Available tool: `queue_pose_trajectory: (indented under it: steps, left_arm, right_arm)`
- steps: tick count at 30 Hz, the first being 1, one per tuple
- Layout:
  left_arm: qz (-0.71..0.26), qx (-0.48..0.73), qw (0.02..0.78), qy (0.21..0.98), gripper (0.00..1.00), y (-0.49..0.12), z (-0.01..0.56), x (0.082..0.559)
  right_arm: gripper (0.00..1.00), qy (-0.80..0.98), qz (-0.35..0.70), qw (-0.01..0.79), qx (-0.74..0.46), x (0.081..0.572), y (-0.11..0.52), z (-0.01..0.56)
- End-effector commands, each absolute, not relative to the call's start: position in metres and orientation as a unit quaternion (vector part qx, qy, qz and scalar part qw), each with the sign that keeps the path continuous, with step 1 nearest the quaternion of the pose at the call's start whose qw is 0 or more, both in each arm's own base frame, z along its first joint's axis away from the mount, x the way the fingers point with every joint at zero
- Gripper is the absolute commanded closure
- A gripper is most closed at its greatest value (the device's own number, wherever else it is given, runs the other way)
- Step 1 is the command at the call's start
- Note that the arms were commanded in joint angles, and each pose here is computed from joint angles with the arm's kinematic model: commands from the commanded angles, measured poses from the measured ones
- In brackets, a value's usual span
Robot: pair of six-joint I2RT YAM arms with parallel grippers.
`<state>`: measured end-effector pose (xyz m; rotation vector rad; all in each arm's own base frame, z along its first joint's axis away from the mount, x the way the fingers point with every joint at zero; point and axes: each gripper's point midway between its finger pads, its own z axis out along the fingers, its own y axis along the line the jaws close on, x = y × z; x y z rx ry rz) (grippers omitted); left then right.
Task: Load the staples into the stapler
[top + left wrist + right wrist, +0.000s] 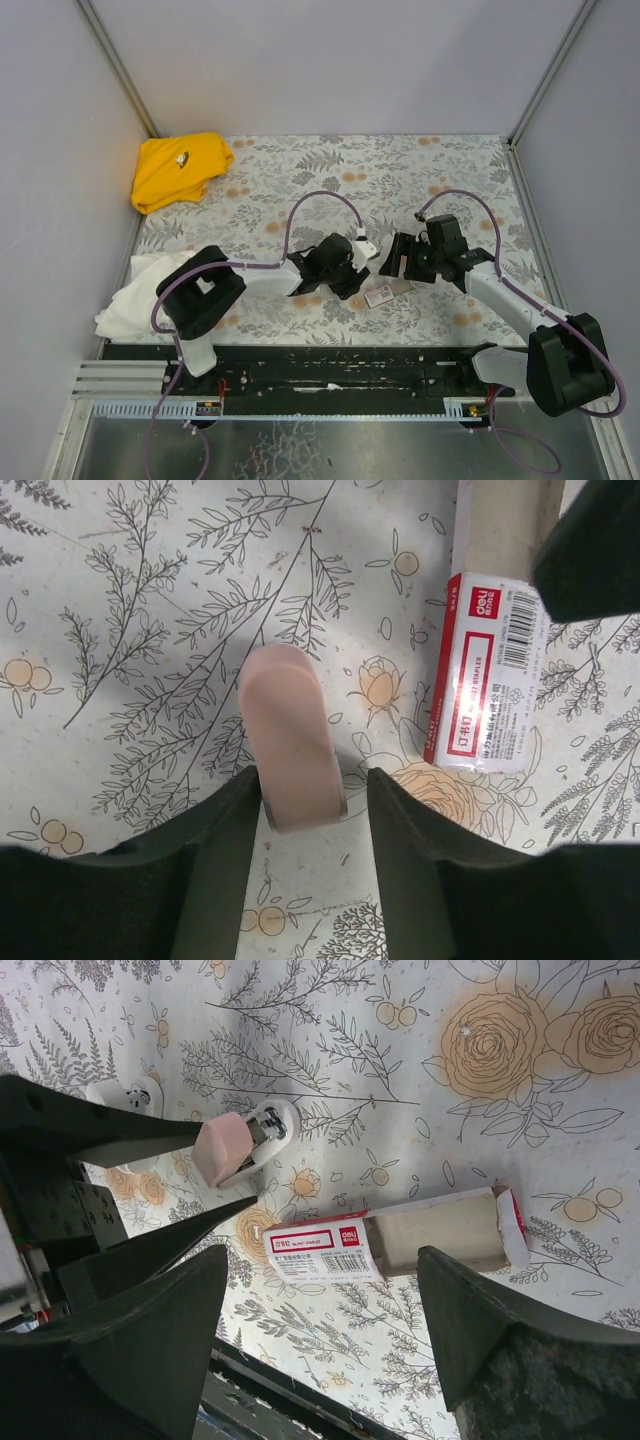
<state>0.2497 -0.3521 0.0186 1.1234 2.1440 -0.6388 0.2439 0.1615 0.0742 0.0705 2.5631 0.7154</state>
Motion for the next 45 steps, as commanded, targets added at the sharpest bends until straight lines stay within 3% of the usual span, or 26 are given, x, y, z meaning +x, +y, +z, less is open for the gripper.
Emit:
queue_pose_trajectory:
  steps: [1,6,12,20,29,31,33,35,38,39,45]
  left_arm:
    - [-0.212,0.419,0.324,0.822,0.60,-0.346,0.012,0.250]
    - [-0.211,0.383,0.353,0.827,0.80,-0.346,0.017,0.255]
    - [-0.286,0.321,0.379,0.819,1.00,-0.361,0.049,0.246]
    - [-0.387,0.264,0.369,0.803,1.00,-0.376,0.090,0.220]
    - [-0.414,0.256,0.371,0.791,1.00,-0.381,0.111,0.214]
    - [-0.420,0.253,0.374,0.787,1.00,-0.382,0.115,0.214]
    - [-0.423,0.247,0.378,0.785,1.00,-0.382,0.119,0.215]
    - [-0.425,0.243,0.382,0.784,1.00,-0.382,0.122,0.215]
    - [-0.425,0.238,0.385,0.784,1.00,-0.380,0.123,0.216]
    - [-0.425,0.238,0.384,0.784,1.00,-0.380,0.123,0.215]
    - [-0.422,0.236,0.382,0.788,1.00,-0.376,0.121,0.213]
  right_arm:
    - [0.17,0.924,0.284,0.254,0.027,0.250,0.168,0.086]
    - [0.15,0.919,0.302,0.247,0.052,0.247,0.172,0.085]
    - [0.07,0.902,0.355,0.229,0.088,0.242,0.186,0.087]
    - [0.00,0.854,0.468,0.206,0.097,0.238,0.217,0.119]
    - [0.00,0.851,0.487,0.179,0.079,0.232,0.235,0.119]
    - [0.05,0.854,0.487,0.170,0.067,0.228,0.242,0.118]
    - [0.19,0.855,0.487,0.166,0.060,0.226,0.249,0.117]
    - [0.41,0.856,0.487,0.166,0.062,0.225,0.252,0.116]
    - [0.88,0.857,0.479,0.176,0.072,0.229,0.250,0.115]
    - [0.98,0.857,0.477,0.180,0.074,0.231,0.249,0.115]
    - [1.00,0.856,0.471,0.198,0.076,0.235,0.246,0.119]
